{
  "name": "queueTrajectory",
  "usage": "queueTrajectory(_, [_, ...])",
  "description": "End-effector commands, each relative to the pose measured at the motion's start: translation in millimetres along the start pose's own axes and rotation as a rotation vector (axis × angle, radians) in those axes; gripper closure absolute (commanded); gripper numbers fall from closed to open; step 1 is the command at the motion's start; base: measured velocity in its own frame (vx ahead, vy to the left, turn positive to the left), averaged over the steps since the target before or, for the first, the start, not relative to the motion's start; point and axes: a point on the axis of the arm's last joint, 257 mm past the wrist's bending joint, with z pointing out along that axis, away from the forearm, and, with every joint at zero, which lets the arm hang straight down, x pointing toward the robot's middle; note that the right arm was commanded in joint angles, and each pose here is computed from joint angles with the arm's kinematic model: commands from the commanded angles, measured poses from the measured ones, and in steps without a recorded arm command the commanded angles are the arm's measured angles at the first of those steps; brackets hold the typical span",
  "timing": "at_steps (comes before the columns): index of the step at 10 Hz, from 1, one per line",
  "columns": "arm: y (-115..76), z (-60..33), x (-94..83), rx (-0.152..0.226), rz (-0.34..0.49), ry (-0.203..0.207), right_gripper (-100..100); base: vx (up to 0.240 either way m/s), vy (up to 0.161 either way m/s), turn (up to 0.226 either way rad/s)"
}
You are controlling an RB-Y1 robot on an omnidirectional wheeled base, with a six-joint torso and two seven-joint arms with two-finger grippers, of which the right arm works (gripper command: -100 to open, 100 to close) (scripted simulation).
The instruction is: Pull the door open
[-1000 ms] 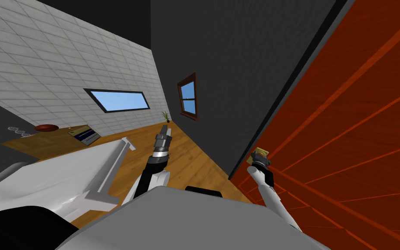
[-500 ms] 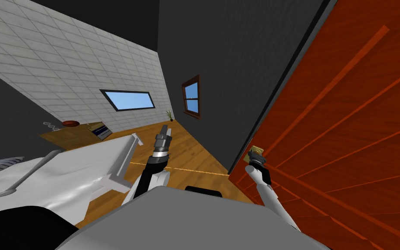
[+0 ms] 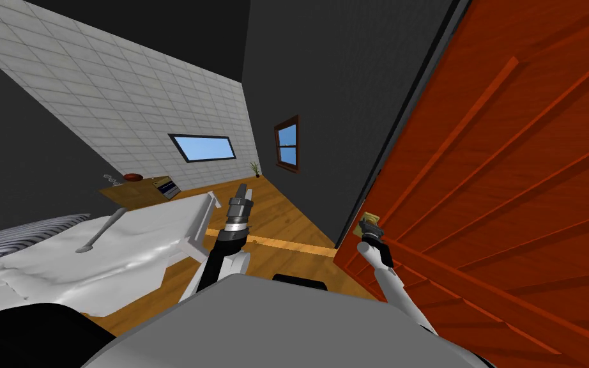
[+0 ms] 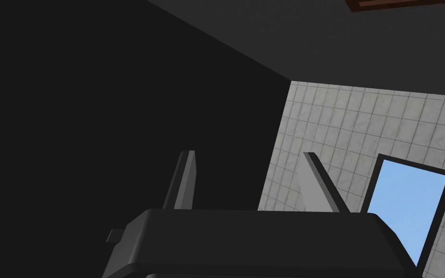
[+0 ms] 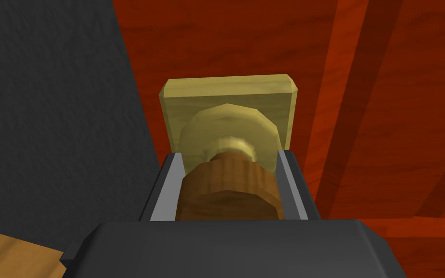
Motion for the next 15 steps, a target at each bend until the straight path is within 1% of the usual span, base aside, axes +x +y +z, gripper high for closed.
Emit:
queueTrajectory(1, [0.0, 0.0, 0.0, 0.000, 0.000, 0.000, 100, -0.098, -0.005, 0.029])
queueTrajectory(2, [-7.4, -1.9, -1.5, 0.019, 0.000, -0.004, 100, -0.138, -0.014, 0.076])
queueTrajectory(4, [-13.9, -2.8, -0.6, 0.038, 0.000, -0.002, 100, -0.226, -0.021, 0.103])
queueTrajectory(5, [-19.7, -3.8, 0.2, 0.055, 0.001, -0.001, 100, -0.205, -0.024, 0.117])
queueTrajectory(11, [-43.1, -8.9, 2.3, 0.121, 0.002, 0.002, 100, -0.221, -0.016, 0.098])
queueTrajectory(12, [-45.4, -9.5, 2.5, 0.128, 0.002, 0.002, 100, -0.211, -0.026, 0.073])
queueTrajectory(13, [-42.6, -8.6, 2.9, 0.121, 0.001, 0.004, 100, -0.088, -0.015, 0.032])
queueTrajectory(14, [-47.1, -13.2, 2.1, 0.153, -0.001, 0.003, 100, -0.110, -0.004, 0.024])
queueTrajectory(15, [-48.1, -14.3, 2.8, 0.163, -0.001, 0.005, 100, -0.180, 0.005, 0.025])
